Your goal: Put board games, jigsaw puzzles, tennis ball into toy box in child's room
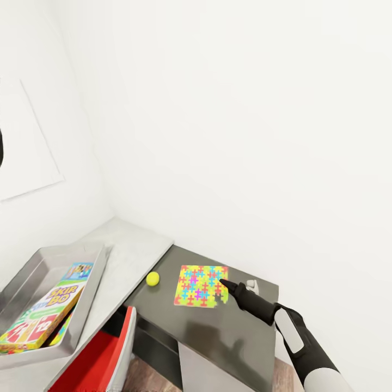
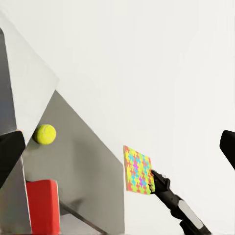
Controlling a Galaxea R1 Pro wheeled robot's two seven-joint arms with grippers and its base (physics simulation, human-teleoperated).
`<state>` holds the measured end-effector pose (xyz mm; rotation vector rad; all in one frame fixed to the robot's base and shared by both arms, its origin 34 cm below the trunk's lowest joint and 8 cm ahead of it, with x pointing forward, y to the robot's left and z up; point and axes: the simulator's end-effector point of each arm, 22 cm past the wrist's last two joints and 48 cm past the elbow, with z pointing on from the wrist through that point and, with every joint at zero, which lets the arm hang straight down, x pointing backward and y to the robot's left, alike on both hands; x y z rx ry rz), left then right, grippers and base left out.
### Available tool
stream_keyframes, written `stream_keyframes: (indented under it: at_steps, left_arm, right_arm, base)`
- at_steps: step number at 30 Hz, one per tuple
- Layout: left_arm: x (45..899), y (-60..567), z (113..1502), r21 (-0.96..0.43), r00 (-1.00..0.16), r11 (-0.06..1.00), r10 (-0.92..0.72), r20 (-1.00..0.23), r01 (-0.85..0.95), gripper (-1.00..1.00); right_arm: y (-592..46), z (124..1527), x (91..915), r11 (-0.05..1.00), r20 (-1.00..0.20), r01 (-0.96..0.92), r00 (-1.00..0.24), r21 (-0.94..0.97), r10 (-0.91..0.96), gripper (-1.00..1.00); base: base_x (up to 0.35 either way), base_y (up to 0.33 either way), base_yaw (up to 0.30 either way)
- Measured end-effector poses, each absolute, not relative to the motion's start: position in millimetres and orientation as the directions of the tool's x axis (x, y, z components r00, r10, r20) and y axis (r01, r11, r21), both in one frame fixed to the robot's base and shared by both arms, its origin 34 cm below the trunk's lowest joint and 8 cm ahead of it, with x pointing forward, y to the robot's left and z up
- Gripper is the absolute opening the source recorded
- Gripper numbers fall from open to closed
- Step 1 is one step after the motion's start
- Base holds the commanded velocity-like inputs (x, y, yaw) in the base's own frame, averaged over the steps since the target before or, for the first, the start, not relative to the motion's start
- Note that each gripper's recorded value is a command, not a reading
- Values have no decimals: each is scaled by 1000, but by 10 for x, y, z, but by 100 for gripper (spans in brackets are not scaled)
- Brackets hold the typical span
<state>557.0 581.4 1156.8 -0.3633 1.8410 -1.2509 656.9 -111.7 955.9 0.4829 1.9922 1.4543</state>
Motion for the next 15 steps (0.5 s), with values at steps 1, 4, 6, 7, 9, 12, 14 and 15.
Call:
stream_keyframes:
  at_steps: [1,4,6,7,9,12,14,15]
  left_arm:
    - [5550,5860,11571,-862,-586,462,-647,-488,207,100]
    - [5499,5976,11587,-857,-575,479,-654,-492,188,100]
    - [5486,6007,11590,-855,-572,485,-654,-494,184,100]
    - [5484,6010,11591,-855,-572,486,-654,-495,184,100]
    - [5483,6013,11595,-853,-572,487,-653,-497,185,100]
    - [5485,6010,11601,-852,-572,489,-651,-499,187,100]
    - [5486,6006,11599,-852,-573,488,-651,-498,187,100]
    - [5487,6003,11596,-853,-574,488,-651,-498,187,100]
  right_arm:
    - [-1116,9559,6569,327,-265,-65,-742,943,616,-100]
    - [-1104,9557,6566,326,-263,-64,-744,943,615,-100]
    - [-1092,9558,6564,326,-263,-65,-745,943,614,-100]
    - [-1091,9558,6564,326,-263,-65,-745,943,613,-100]
    - [-1098,9558,6565,327,-264,-65,-744,943,613,-100]
    - [-1113,9562,6567,327,-265,-66,-743,943,614,-100]
    - [-1108,9565,6567,325,-265,-67,-743,943,614,-100]
    - [-1103,9566,6566,324,-264,-67,-744,944,614,-100]
  base:
    - [0,0,289]
    - [0,0,289]
    - [0,0,289]
    - [0,0,289]
    - [0,0,289]
    - [0,0,289]
    - [0,0,289]
    - [0,0,289]
